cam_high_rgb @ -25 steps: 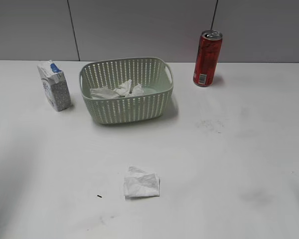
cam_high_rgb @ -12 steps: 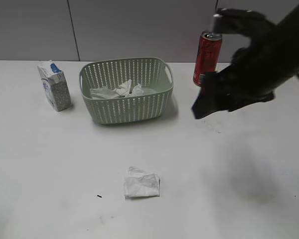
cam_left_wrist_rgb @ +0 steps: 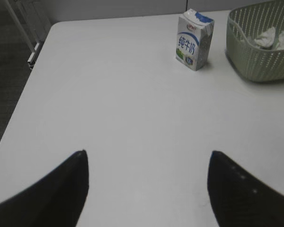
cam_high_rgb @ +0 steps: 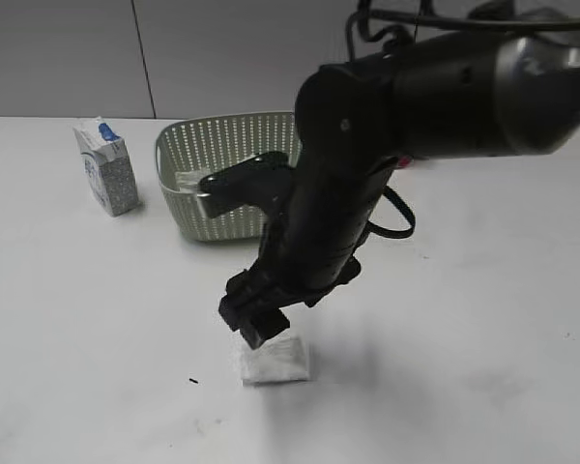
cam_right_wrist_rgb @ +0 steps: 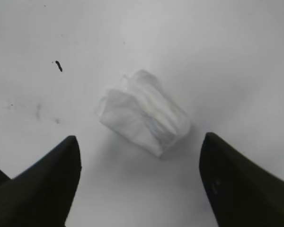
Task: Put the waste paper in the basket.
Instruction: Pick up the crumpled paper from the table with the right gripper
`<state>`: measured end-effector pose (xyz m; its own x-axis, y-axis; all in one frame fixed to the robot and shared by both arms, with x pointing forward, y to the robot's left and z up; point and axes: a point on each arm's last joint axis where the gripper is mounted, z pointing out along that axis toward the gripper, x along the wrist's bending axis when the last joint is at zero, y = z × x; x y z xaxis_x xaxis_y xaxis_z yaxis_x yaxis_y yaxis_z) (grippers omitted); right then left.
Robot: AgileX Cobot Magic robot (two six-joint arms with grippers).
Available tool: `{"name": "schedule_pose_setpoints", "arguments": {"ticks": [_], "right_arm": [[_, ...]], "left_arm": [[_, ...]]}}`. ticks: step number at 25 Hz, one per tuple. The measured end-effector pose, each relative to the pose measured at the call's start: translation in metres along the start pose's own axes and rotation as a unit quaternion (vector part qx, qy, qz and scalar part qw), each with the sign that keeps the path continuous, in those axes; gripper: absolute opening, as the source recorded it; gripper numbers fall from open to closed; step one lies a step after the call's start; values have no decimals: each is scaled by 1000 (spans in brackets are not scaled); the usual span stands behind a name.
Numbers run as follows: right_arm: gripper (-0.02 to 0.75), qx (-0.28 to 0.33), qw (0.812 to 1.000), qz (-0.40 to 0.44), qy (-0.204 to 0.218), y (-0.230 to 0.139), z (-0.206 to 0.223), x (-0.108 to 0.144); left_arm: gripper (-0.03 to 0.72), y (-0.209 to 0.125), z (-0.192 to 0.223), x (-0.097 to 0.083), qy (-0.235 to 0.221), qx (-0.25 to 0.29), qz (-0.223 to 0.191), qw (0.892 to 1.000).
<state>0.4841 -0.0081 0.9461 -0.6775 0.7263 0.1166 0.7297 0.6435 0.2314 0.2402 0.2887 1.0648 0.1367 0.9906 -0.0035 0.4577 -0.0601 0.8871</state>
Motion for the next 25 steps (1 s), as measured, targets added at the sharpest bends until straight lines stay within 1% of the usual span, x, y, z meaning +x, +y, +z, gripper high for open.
{"name": "schedule_pose_setpoints", "arguments": {"ticks": [2,5,10,18,19,21,22,24,25], "right_arm": [[589,5,1000,-9,-2,6,10,4],[589,16,1000,-15,-3,11,24,8],[589,43,999,-14,-7,11,48,7],[582,72,997,-13,-12,6,70,4],[571,72,997,-14,-13,6,71,4],[521,72,997,-15,-14,6,71,4],[479,72,997,-17,-15,6,71,3],[372,73,997,-17,-16,6,72,3],[299,73,997,-17,-16,6,72,3]], "left_arm": [[576,-10,-1,-1,3,-14,-2,1000],[575,-11,-3,0,7,-21,-4,1000],[575,-11,-2,0,9,-22,-3,1000],[571,-11,-2,0,10,-23,-2,1000],[571,-11,-2,1,11,-22,-2,1000],[571,-11,-2,1,11,-22,-2,1000],[571,-11,-2,1,11,-22,-2,1000],[571,-11,-2,1,11,-22,-2,1000],[571,-11,-2,1,11,-22,-2,1000]]}}
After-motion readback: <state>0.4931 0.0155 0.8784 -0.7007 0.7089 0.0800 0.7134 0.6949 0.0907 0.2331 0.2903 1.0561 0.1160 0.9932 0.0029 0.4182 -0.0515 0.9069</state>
